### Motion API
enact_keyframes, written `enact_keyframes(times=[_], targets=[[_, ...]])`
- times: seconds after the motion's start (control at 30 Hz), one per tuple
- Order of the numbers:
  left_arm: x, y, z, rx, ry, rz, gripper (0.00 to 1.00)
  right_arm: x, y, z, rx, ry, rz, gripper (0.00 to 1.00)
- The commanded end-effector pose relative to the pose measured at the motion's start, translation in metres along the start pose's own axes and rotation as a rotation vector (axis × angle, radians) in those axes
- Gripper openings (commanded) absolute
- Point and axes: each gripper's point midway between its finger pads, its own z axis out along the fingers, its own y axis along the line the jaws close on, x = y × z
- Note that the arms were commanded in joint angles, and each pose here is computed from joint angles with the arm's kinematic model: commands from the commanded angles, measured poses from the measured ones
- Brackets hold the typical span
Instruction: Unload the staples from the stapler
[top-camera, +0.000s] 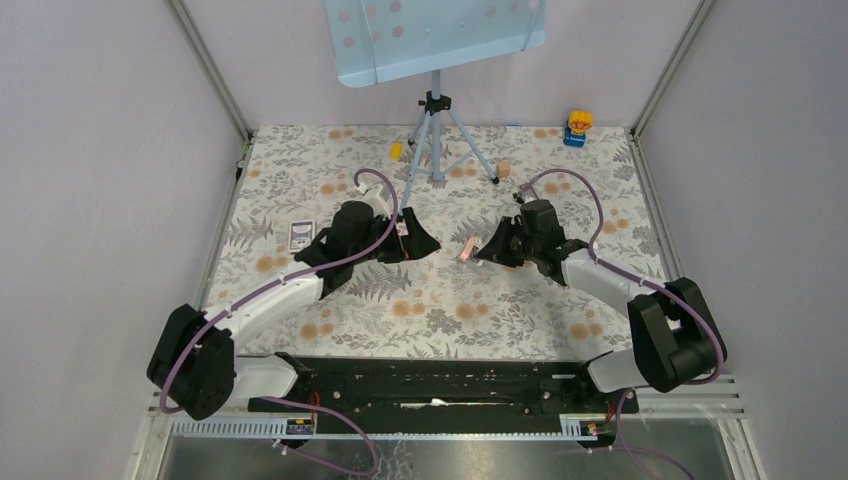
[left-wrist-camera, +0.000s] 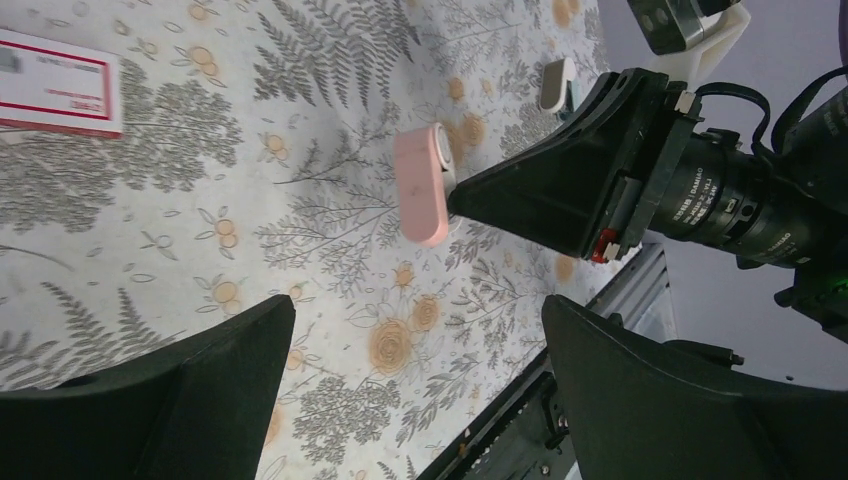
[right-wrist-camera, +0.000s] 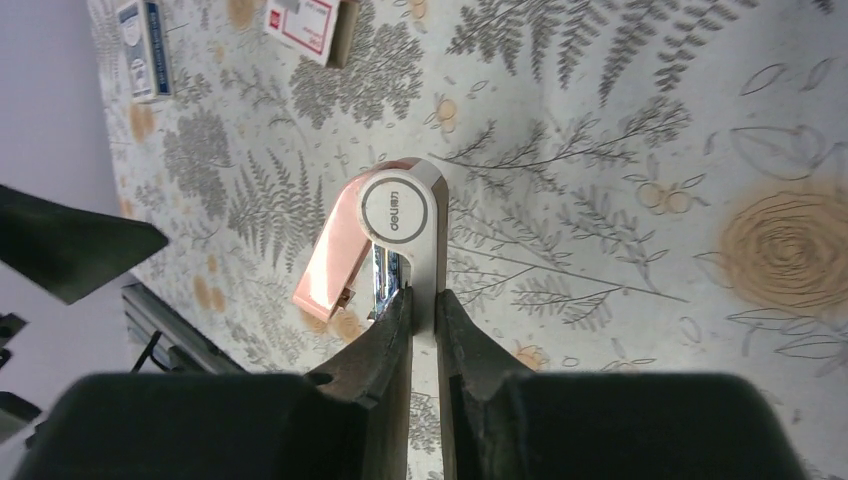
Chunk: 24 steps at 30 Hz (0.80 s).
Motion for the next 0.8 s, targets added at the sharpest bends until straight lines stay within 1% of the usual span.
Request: enact_keyframes(times=[0.0,0.1,0.3,0.57,0.77], targets=[[-0.001,-0.029,0.012,0.110,-0.017,-0.002,0.99,-0.011,0.041,-0.008,-0.148,-0.070,0.010,0.00],[0.007,-0.029,0.019,0.111,0.004,-0.006,0.97,-0.008,0.049,-0.010,-0.176,-0.072,-0.001,0.00],[0.014,-0.026,0.028,0.122,0.030,-0.010,0.84,-0.007,0.060,-0.016,-0.229,-0.075,-0.013,0.00],[0.019,-0.028,0.038,0.135,0.056,0.002,0.75,-0.001,0.069,-0.016,-0.282,-0.045,-0.028,0.00],[0.018,-0.027,0.042,0.126,0.050,0.015,0.68,0.004,0.073,-0.017,-0.310,-0.023,-0.053,0.00]])
